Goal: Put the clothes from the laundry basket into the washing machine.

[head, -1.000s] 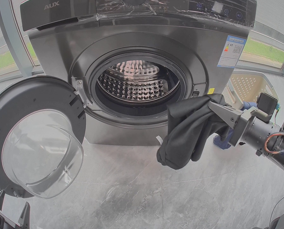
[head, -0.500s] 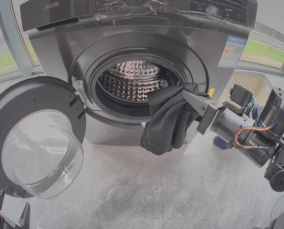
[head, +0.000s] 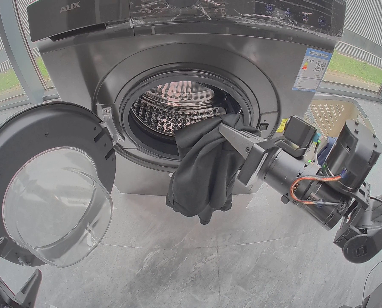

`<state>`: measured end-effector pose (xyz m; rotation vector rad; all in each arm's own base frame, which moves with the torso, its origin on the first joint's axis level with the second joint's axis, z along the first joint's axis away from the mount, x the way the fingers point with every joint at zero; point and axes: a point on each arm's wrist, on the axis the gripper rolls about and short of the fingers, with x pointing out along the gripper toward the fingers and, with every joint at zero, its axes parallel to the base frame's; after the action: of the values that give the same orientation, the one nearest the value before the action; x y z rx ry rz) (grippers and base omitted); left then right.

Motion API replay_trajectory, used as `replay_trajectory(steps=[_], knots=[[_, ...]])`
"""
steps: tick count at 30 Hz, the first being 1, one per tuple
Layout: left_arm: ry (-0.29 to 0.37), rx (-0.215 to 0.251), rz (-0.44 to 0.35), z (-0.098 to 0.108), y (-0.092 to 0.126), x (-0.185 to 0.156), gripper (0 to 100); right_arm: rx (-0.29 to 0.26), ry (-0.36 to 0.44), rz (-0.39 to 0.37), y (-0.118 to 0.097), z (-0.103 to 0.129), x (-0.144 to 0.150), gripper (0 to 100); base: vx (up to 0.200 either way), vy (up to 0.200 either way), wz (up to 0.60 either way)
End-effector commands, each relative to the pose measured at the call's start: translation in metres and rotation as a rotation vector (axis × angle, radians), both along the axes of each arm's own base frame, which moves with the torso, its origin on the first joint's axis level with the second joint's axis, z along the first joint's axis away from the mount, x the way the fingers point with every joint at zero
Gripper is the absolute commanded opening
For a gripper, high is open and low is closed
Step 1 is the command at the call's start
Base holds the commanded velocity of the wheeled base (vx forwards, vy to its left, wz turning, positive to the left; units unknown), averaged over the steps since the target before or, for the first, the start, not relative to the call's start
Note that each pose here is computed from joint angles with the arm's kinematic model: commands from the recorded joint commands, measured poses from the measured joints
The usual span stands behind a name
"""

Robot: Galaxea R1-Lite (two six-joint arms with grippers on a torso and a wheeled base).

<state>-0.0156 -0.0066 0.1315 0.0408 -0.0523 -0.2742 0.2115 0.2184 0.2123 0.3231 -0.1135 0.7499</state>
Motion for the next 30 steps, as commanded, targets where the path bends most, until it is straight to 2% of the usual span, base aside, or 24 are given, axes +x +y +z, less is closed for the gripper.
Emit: replay_trajectory(steps=[1, 3, 6, 11, 12, 13, 15, 21, 30], knots=[[0.237, 0.057, -0.209, 0.011, -0.004, 0.063, 100, 0.007, -0.012, 0.011, 0.016, -0.011, 0.014, 0, 0.000, 0.000, 0.00], [0.238, 0.060, -0.231, 0.014, -0.005, 0.072, 100, 0.016, -0.020, 0.009, 0.017, -0.009, 0.016, 0, 0.000, 0.000, 0.00], [0.252, 0.070, -0.314, 0.021, -0.014, 0.106, 100, 0.032, -0.031, -0.008, 0.020, -0.008, 0.024, 0, 0.000, 0.000, 0.00], [0.280, 0.090, -0.419, 0.024, -0.044, 0.146, 100, 0.021, -0.009, -0.052, 0.026, -0.019, 0.038, 0, 0.000, 0.000, 0.00], [0.280, 0.090, -0.419, 0.024, -0.044, 0.146, 100, 0.021, -0.009, -0.052, 0.026, -0.019, 0.038, 0, 0.000, 0.000, 0.00], [0.294, 0.089, -0.424, 0.024, -0.055, 0.160, 100, 0.023, -0.006, -0.067, 0.028, -0.020, 0.039, 0, 0.000, 0.000, 0.00], [0.299, 0.085, -0.438, 0.024, -0.066, 0.172, 100, 0.026, -0.008, -0.068, 0.029, -0.019, 0.039, 0, 0.000, 0.000, 0.00], [0.341, 0.099, -0.502, 0.015, -0.089, 0.200, 100, 0.063, -0.043, -0.060, 0.029, -0.008, 0.039, 0, 0.000, 0.000, 0.00], [0.371, 0.092, -0.541, 0.010, -0.106, 0.231, 100, 0.069, -0.046, -0.052, 0.032, -0.008, 0.036, 0, 0.000, 0.000, 0.00]])
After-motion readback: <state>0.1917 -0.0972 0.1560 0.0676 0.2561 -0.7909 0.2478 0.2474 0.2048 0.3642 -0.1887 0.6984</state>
